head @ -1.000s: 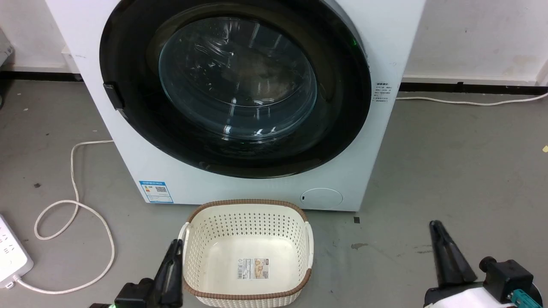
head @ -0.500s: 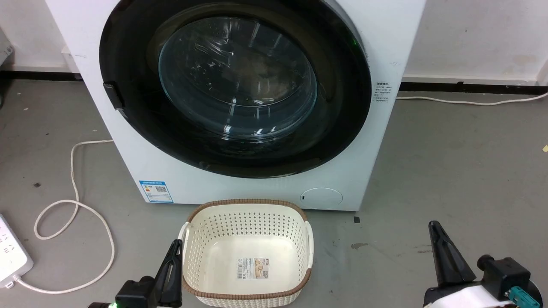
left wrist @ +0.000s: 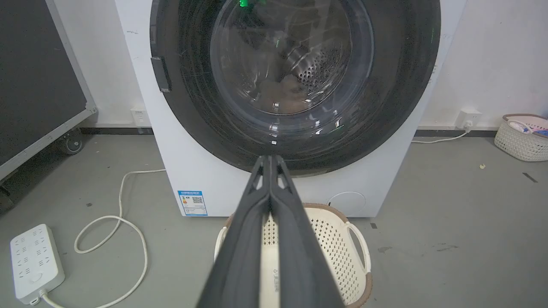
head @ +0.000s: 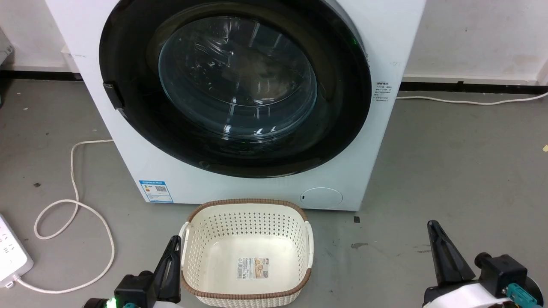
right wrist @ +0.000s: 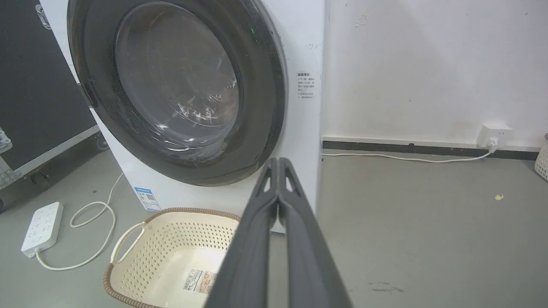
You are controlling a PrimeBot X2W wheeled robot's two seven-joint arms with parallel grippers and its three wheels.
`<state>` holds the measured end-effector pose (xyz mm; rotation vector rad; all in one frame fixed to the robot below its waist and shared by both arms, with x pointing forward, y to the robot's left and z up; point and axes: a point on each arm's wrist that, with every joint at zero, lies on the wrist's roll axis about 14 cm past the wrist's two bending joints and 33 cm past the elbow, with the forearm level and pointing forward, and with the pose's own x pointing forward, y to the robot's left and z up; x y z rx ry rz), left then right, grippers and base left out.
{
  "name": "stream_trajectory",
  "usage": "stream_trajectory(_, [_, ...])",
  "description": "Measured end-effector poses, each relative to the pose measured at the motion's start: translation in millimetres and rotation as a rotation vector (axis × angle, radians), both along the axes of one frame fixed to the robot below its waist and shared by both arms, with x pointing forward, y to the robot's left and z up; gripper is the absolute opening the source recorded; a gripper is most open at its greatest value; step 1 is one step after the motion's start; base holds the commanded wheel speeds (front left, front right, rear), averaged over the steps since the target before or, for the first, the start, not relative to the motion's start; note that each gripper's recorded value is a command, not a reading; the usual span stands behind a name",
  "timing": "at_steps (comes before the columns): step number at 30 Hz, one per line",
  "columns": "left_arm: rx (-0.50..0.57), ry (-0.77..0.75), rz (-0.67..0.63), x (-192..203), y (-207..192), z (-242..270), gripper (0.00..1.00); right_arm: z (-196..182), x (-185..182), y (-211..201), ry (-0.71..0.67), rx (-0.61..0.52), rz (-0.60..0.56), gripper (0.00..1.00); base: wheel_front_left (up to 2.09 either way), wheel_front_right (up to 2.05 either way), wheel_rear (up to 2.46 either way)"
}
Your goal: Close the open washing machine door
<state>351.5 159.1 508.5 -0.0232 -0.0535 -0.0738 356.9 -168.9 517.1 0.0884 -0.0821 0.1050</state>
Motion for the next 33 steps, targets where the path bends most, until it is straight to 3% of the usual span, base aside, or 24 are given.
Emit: stream_trajectory(33, [0.030,0.026,0.020,6.6,5.6,4.1,0.00,-0.3,3.8,3.7,0.041,-0.051,0.014,0.00,0.00,0.00,0.00])
